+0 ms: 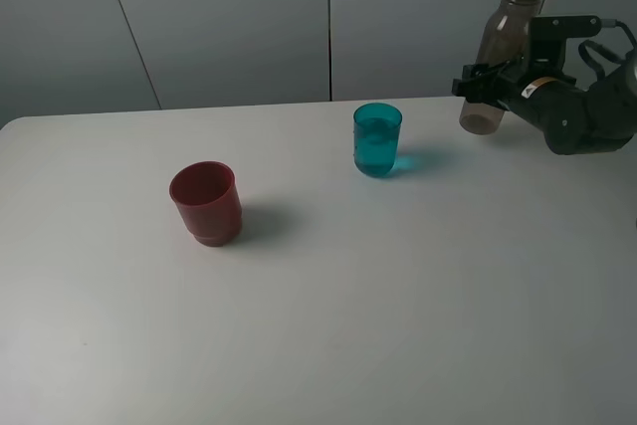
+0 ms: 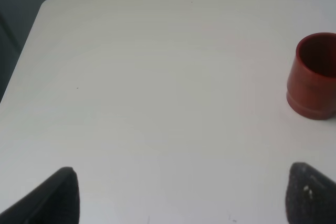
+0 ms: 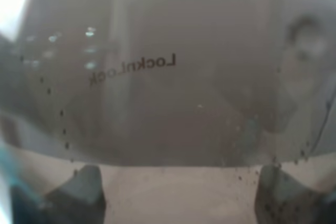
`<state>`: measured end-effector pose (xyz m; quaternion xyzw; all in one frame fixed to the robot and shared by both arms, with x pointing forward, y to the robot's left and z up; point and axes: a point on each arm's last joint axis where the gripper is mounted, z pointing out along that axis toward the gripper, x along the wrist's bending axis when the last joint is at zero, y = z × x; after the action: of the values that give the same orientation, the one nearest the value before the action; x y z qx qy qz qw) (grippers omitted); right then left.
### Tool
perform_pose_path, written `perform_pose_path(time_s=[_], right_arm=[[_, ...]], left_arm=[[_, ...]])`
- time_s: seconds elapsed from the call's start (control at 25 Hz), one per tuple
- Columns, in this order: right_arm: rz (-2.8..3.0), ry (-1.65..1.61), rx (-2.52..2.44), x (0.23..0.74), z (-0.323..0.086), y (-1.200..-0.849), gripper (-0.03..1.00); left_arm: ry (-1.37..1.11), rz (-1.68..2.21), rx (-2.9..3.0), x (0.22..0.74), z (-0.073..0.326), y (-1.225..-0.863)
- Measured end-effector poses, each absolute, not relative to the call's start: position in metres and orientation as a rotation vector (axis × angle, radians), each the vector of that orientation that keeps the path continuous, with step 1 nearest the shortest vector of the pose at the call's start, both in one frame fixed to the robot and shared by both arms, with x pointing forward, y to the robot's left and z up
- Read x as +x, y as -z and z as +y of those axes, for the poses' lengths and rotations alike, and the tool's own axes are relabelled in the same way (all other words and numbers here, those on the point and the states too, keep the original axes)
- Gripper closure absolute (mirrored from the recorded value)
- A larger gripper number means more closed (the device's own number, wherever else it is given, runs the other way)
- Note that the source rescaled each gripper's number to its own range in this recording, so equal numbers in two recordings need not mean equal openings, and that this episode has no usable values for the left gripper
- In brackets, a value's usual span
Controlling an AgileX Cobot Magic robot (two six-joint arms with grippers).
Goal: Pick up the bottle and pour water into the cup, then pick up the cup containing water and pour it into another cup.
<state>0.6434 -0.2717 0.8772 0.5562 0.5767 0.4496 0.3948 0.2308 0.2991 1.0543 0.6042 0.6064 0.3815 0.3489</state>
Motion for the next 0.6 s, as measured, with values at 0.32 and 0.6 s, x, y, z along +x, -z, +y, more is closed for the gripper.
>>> perform_pose_path(time_s=[0.32, 0.6], right_arm=[[1.521, -1.128, 1.407, 0.642, -0.269, -0.867, 0.97], [1.533, -1.123, 1.439, 0.641, -0.269, -0.865, 0.97]], left_arm=[[-0.989, 1.572, 1.566, 0.231, 0.299, -1.054], [-0.989, 1.572, 1.566, 0.231, 0.299, -1.054]])
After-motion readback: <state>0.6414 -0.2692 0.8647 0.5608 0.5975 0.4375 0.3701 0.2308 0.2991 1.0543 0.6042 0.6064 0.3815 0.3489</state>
